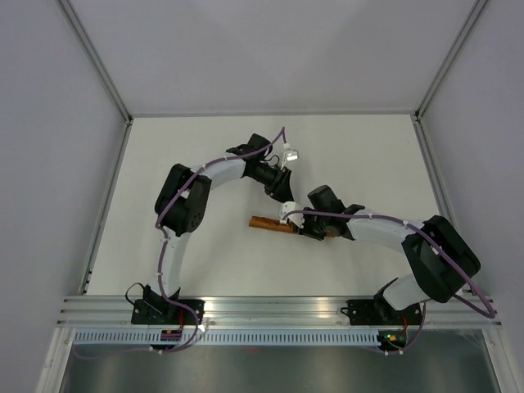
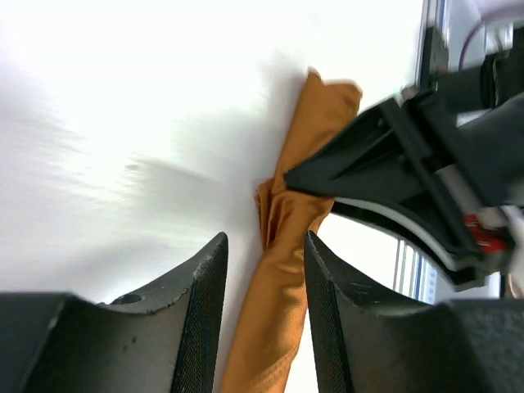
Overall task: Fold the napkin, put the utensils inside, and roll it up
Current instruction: Roll the napkin at the center of the board.
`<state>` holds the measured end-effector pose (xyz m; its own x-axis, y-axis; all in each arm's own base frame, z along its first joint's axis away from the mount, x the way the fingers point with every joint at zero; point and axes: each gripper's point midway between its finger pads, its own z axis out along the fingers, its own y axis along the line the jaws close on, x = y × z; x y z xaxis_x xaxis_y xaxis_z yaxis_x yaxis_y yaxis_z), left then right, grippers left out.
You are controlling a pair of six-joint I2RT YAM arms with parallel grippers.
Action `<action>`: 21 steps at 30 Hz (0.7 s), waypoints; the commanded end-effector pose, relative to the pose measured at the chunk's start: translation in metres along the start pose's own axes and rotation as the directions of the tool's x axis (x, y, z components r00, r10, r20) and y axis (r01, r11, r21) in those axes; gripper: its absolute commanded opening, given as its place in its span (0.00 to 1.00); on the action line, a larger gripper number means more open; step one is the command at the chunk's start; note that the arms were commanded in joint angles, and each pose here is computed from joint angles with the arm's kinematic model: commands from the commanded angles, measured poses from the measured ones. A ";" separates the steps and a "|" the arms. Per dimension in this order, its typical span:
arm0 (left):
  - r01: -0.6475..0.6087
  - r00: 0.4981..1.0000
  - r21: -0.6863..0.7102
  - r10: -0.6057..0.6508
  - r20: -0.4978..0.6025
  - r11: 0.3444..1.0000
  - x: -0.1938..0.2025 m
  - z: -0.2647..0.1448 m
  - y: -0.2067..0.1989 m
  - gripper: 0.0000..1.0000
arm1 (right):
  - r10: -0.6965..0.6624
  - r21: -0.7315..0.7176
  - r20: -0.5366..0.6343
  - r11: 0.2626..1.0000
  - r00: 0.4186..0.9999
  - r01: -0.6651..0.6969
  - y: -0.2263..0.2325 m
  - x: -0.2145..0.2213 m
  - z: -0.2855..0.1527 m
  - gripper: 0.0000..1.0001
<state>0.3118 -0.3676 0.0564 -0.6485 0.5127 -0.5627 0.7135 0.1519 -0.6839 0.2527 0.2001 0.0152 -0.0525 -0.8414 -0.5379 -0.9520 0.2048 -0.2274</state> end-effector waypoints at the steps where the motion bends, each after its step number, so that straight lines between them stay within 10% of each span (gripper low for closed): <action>1: -0.060 0.982 -0.056 0.070 0.178 0.997 -0.059 -0.041 -0.020 0.47 | 0.101 -0.081 -0.128 0.990 0.987 -0.112 0.020 0.029 0.008 0.36; 8: 0.104 0.918 -0.238 -0.001 0.397 0.966 -0.086 -0.101 -0.006 0.43 | 0.255 -0.117 -0.197 0.953 0.947 -0.280 0.010 0.030 0.018 0.36; 21: 0.432 0.777 -0.437 -0.079 0.625 0.789 -0.014 -0.140 0.006 0.41 | 0.514 -0.111 -0.301 0.818 0.803 -0.565 -0.011 0.025 0.049 0.36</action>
<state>0.3499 -0.2656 0.1185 -0.7539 0.0051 -0.6569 0.4966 0.6592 -0.5647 0.3166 0.2257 0.0129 -0.4578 -0.7159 -0.5271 -0.8656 0.4943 0.0803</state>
